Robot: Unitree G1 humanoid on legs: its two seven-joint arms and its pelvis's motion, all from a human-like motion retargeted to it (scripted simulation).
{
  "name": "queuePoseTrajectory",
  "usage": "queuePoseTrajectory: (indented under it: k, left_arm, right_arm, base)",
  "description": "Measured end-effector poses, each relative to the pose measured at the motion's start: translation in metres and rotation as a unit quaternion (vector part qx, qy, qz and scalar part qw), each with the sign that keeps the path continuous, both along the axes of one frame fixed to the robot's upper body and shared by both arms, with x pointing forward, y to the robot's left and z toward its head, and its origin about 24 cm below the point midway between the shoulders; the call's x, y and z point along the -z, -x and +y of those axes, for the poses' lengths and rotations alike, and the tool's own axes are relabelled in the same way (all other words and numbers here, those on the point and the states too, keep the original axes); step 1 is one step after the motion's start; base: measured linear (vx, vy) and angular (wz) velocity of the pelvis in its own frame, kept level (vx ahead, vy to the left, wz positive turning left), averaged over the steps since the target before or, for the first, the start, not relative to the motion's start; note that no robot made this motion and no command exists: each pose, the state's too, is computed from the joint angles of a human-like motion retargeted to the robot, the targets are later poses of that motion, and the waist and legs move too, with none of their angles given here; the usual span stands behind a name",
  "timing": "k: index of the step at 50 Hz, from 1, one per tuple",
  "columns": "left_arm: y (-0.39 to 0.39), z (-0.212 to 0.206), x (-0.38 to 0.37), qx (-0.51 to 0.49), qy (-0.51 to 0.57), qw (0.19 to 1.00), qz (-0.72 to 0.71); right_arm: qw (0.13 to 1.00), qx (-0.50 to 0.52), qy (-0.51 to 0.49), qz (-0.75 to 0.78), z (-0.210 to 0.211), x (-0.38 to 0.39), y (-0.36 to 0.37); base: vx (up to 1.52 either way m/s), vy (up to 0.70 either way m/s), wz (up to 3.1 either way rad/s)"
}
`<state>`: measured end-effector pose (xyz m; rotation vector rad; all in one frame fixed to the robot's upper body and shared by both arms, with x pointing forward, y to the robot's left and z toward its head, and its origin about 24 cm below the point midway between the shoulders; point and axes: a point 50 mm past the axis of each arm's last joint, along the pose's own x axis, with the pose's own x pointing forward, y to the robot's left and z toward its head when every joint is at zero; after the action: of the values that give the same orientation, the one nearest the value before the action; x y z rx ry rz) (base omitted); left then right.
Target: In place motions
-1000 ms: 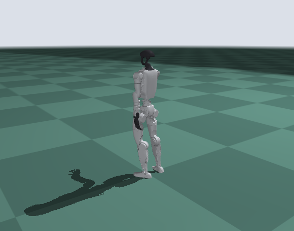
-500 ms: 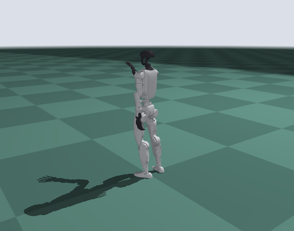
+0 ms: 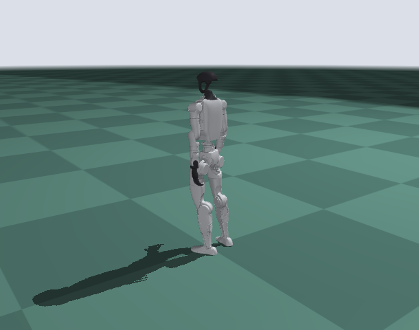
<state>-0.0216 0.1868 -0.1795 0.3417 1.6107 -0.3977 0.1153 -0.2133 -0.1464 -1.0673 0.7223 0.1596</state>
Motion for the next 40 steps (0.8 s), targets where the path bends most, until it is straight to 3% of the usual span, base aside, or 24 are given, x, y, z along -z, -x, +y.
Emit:
queuePoseTrajectory:
  k: [5,7,10,13,22,26,31,35,40]
  left_arm:
    - [-0.012,0.007,0.000,0.094,-0.015,0.995,-0.024]
    - [-0.016,0.008,0.000,0.111,-0.025,0.993,-0.035]
    - [-0.020,0.008,0.000,0.134,-0.038,0.989,-0.049]
    - [-0.036,0.006,0.000,0.128,-0.054,0.984,-0.107]
    - [-0.167,0.028,-0.059,-0.005,-0.046,0.900,-0.433]
    - [-0.242,0.046,-0.148,0.012,-0.061,0.759,-0.648]
    - [-0.287,0.061,-0.304,0.061,-0.169,0.441,-0.879]
    - [-0.281,0.052,-0.396,0.027,-0.185,0.195,-0.963]
    - [-0.268,0.039,-0.459,-0.040,-0.125,0.005,-0.991]
  right_arm:
    - [0.907,-0.004,-0.024,0.420,0.001,0.030,0.098]
    - [0.851,0.072,-0.079,0.515,0.002,0.029,0.123]
    - [0.806,0.225,-0.218,0.502,0.013,0.028,0.132]
    - [0.819,0.302,-0.228,0.431,0.003,0.028,0.120]
    - [0.839,0.275,-0.213,0.419,-0.015,0.025,0.116]
    - [0.834,0.261,-0.186,0.450,-0.012,0.025,0.128]
    - [0.830,0.224,-0.171,0.482,-0.002,0.026,0.138]
    - [0.851,0.200,-0.128,0.469,-0.003,0.027,0.137]
    - [0.851,0.184,-0.121,0.477,-0.011,0.026,0.131]
  base:
    - [0.00,-0.01,-0.63]
    - [-0.01,0.00,-1.97]
    - [0.00,0.00,-0.86]
    - [0.01,0.00,0.65]
    - [0.00,0.00,0.30]
    - [0.00,0.00,0.00]
    - [0.00,-0.01,-0.21]
    - [0.04,-0.01,0.60]
    - [0.00,0.02,0.17]
